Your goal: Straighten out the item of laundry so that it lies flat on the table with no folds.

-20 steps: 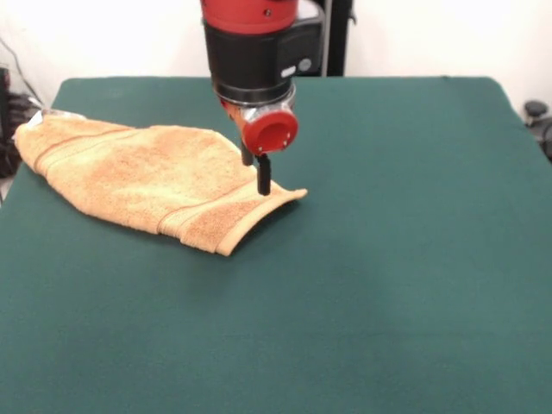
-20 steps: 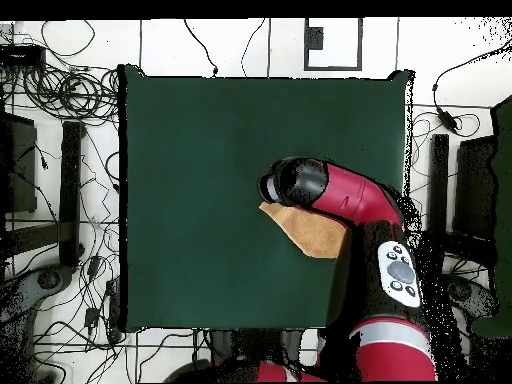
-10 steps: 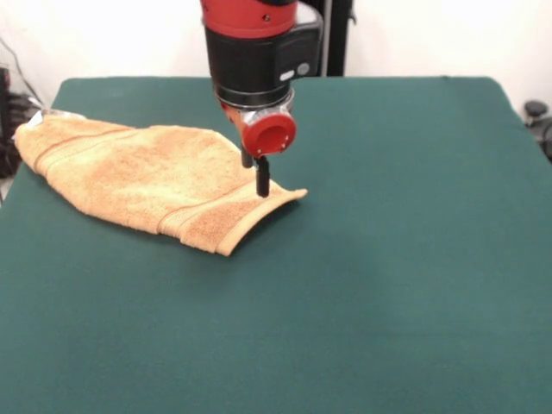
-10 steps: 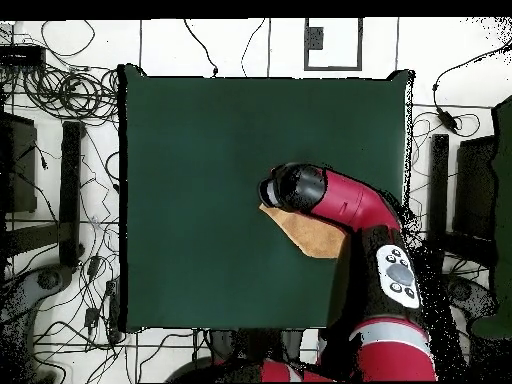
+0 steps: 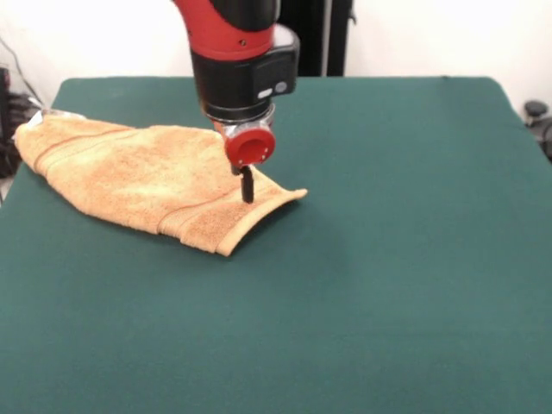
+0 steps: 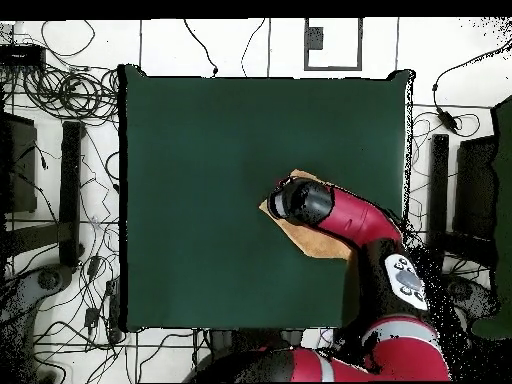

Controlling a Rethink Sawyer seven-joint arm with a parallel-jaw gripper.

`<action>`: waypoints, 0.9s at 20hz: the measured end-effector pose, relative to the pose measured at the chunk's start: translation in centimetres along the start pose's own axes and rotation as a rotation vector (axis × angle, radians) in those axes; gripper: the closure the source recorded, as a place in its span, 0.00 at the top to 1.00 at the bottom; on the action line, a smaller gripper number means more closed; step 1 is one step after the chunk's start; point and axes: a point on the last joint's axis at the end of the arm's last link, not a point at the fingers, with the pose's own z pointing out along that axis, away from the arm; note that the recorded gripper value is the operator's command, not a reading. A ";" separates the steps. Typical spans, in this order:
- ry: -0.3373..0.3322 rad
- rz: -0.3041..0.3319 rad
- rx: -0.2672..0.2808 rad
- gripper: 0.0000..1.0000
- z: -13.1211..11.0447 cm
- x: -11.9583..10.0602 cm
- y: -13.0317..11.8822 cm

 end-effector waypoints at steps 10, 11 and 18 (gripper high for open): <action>0.057 0.064 -0.048 1.00 4.4 -0.1 -1.9; 0.061 0.068 -0.053 1.00 4.4 -0.1 -1.9; 0.089 0.092 -0.065 1.00 4.3 -0.5 -2.2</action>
